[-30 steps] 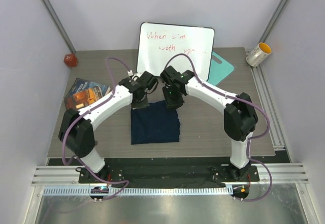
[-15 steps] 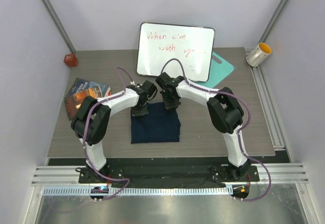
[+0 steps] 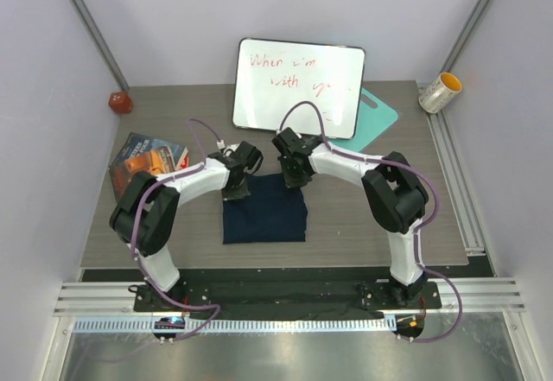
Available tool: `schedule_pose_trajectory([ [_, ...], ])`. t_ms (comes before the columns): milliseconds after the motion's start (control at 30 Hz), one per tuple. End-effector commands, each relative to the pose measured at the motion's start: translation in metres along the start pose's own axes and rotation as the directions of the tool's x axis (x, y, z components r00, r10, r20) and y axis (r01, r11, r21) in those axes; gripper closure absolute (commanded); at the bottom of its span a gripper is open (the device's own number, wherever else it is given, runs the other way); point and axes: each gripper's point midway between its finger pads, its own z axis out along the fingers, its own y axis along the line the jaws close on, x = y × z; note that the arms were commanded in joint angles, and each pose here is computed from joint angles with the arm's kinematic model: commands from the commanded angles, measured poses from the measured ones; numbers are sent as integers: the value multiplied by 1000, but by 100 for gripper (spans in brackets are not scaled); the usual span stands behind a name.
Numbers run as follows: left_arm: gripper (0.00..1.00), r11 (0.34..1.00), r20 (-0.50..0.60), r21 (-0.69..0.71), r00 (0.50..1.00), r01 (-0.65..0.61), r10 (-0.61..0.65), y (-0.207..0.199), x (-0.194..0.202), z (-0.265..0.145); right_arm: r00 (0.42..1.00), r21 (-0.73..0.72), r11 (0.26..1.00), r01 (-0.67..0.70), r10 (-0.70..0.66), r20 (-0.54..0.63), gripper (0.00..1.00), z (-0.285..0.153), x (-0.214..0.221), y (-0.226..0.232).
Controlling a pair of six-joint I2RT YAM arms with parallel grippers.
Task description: Fold and stack the t-shirts
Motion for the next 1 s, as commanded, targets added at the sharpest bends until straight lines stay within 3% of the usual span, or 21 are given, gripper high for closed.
schedule_pose_trajectory([
  [0,100,994,-95,-107,995,-14,4,38,34,16,999,123,992,-6,11,-35,82,-4,16,-44],
  [467,100,993,-95,-98,993,63,-73,45,33,-10,999,116,993,-38,41,-23,81,-16,24,-61],
  [667,83,994,-62,-78,995,77,-82,48,25,-23,998,101,993,-56,57,-12,80,-23,23,-59],
  [800,67,993,-10,-49,994,105,-106,48,12,-37,996,94,992,-89,87,26,75,-38,17,-60],
  [967,60,990,27,-22,990,142,-141,50,-5,-52,991,28,993,-117,115,69,70,-62,16,-53],
])
